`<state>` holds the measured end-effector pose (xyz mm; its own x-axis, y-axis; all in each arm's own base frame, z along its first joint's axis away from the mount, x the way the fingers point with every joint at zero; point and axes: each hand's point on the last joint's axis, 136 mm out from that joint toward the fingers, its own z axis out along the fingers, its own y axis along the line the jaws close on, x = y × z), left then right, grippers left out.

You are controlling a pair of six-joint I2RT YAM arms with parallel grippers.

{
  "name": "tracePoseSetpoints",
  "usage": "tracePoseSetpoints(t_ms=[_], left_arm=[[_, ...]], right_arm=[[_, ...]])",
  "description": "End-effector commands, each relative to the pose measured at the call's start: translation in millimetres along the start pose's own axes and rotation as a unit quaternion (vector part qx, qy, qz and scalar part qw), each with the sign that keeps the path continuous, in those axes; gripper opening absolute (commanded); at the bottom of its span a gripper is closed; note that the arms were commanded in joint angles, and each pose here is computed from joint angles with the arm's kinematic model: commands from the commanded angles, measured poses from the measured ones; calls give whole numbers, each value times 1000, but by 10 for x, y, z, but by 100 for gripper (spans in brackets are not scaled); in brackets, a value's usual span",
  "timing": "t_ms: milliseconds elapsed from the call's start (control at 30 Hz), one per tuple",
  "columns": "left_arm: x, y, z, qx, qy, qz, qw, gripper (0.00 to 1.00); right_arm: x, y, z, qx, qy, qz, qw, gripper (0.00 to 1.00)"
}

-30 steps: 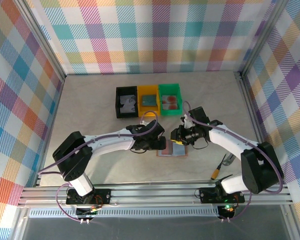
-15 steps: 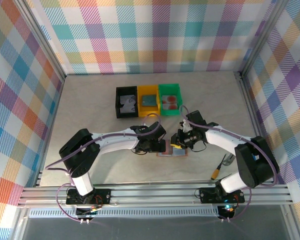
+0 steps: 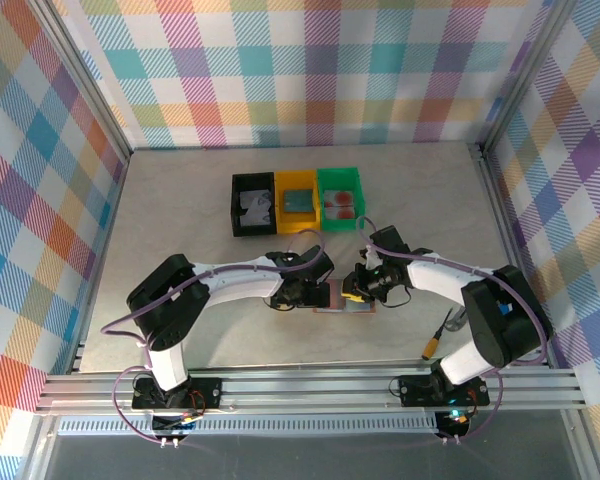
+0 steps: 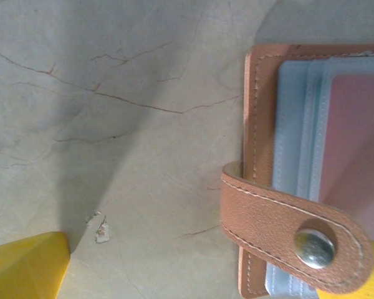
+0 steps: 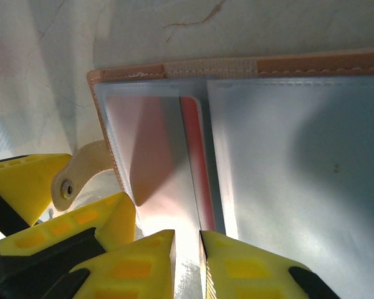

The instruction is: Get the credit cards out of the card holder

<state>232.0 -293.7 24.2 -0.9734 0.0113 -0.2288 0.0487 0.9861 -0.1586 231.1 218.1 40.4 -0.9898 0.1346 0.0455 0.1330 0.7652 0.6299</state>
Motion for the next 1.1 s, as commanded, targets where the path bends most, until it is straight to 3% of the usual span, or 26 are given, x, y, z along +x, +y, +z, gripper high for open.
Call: tracePoseSetpoints(t_ms=[0, 533, 967, 1067], left_arm=[[139, 11, 83, -9, 33, -3, 999, 96], [254, -1, 214, -12, 58, 2, 998, 95], [-205, -201, -412, 88, -86, -18, 992, 96], [-251, -261, -505, 110, -98, -22, 989, 96]], right_arm=[[18, -62, 49, 9, 1, -1, 1000, 19], [-36, -95, 127, 9, -3, -6, 1000, 21], [-41, -117, 75, 20, -14, -11, 1000, 19], [-33, -119, 86, 18, -11, -10, 1000, 17]])
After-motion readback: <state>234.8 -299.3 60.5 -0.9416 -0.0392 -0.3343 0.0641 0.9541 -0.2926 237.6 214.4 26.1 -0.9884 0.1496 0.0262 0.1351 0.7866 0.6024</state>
